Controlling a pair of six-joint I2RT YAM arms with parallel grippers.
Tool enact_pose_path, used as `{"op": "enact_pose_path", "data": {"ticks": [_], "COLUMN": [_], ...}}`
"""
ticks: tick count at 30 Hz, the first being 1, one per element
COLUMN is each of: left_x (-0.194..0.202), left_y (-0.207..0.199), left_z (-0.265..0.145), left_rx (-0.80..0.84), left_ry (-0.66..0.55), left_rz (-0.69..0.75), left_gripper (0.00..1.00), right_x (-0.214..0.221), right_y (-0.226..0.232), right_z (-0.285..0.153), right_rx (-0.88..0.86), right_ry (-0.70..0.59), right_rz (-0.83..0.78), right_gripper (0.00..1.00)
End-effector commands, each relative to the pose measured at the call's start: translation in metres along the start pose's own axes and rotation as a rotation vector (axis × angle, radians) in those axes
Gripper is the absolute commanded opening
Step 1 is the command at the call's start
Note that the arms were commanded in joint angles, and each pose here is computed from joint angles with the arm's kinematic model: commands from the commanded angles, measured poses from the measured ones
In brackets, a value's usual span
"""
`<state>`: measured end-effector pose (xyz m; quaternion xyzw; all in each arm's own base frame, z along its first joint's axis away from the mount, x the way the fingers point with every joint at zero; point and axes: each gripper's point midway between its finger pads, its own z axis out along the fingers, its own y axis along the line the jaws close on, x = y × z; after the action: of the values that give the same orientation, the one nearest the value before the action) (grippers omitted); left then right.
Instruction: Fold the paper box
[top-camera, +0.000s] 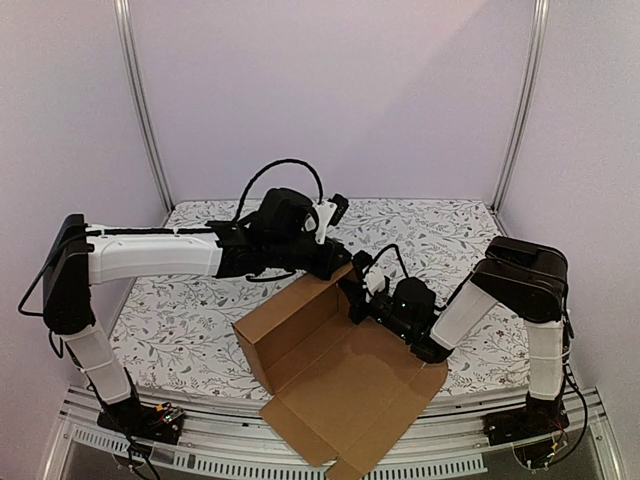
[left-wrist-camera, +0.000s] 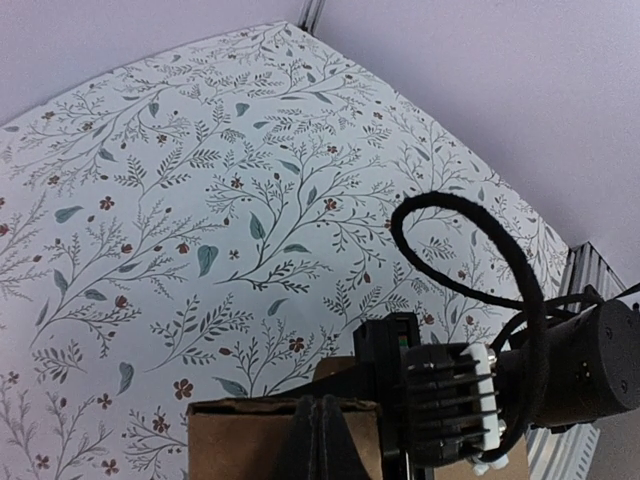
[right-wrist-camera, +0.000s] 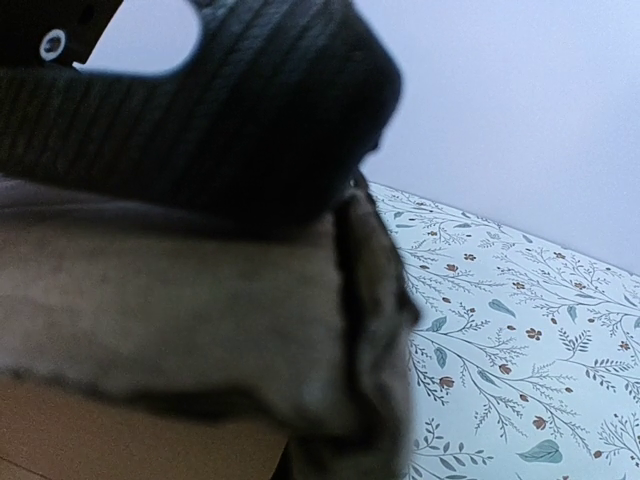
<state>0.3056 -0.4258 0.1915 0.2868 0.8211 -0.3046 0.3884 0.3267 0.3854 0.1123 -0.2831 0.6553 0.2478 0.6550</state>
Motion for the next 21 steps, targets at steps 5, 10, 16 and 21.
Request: {"op": "enact_pose_path", "data": {"ticks": [5,10,16,21], "left_x": [0.046,0.047,0.045,0.044], "left_y": [0.011,0.013,0.013,0.014], "left_z": [0.002,0.002,0.001,0.001], "left_rx": [-0.043,-0.052,-0.055,-0.059], "left_ry": [0.147,0.145,0.141,0.139], "left_rz": [-0.013,-0.015,-0.012,-0.011], "left_gripper": [0.0,0.0,0.0,0.0], "right_x": [-0.019,-0.006,0.011,0.018], "right_y": [-0.007,-0.008,-0.009,-0.008], "right_z": [0.0,-0.005,-0.015,-0.018], "right_rx": [0.027,0.033,0.04,0.045], "right_ry": [-0.074,-0.04,0.008,0.025], "right_rz": [0.028,0.036,0.038,0.067], "right_gripper": [0.04,0.14,0.16,0.17]}}
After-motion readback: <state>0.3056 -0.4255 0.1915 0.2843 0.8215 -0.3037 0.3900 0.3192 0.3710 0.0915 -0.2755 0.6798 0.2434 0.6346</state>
